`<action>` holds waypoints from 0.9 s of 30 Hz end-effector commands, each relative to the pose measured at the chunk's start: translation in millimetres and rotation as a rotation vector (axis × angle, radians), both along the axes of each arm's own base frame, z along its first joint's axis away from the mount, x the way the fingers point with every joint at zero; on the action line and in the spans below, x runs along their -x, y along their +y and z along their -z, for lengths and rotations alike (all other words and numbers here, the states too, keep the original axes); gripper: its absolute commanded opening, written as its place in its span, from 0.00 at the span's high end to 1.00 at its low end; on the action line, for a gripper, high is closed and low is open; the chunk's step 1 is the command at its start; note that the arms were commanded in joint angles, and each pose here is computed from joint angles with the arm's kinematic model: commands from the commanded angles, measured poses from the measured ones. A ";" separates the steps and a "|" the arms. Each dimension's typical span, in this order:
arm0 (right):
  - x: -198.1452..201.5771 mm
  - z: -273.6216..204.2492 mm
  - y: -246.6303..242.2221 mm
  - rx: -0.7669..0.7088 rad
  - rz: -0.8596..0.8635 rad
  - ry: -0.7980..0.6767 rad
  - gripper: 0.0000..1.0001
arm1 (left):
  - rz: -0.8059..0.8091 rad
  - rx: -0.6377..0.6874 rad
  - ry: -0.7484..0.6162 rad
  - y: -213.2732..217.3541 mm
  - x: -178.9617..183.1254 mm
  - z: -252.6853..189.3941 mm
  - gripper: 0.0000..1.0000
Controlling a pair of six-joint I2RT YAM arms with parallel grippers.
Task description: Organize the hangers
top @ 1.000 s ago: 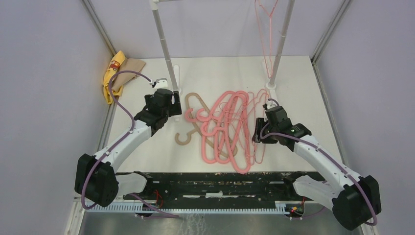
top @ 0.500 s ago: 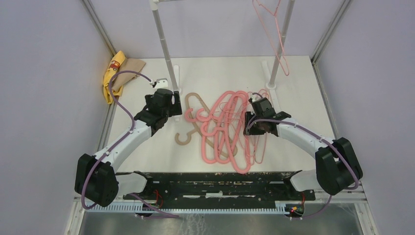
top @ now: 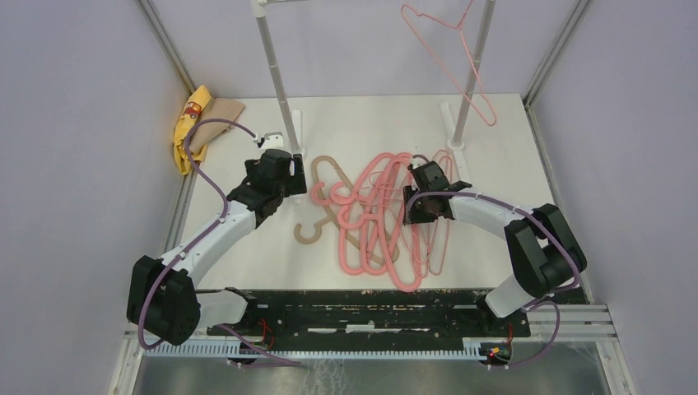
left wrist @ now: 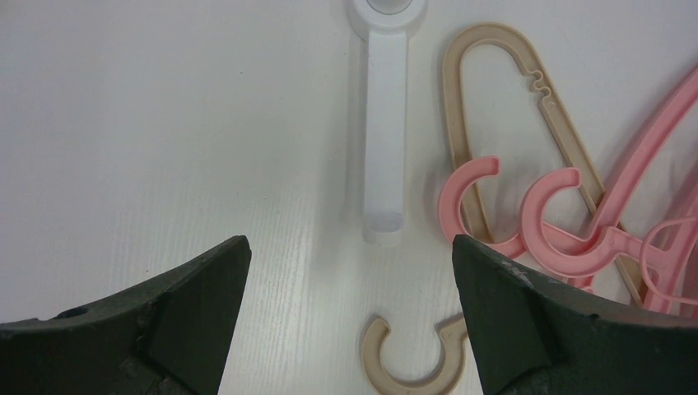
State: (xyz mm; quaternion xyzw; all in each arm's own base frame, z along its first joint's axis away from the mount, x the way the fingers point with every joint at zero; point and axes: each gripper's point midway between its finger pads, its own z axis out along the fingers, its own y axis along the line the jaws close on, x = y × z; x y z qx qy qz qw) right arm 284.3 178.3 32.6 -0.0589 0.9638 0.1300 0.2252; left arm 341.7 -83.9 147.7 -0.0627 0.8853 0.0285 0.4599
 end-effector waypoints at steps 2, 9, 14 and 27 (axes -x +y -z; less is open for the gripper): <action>-20.1 -5.3 7.6 -0.001 0.005 -0.073 0.65 | -0.030 0.029 -0.034 -0.9 -2.8 -10.4 0.01; -14.1 -4.6 3.7 0.015 0.014 -0.068 0.86 | -0.031 0.030 -0.036 -0.9 -2.7 -10.9 0.01; -7.4 -32.5 -0.2 -0.002 0.024 -0.108 0.99 | -0.030 0.031 -0.037 -1.0 -2.8 -12.0 0.01; 22.3 -171.0 61.2 -0.459 -0.115 -0.170 0.99 | -0.034 0.037 -0.050 -1.2 -4.4 -17.8 0.01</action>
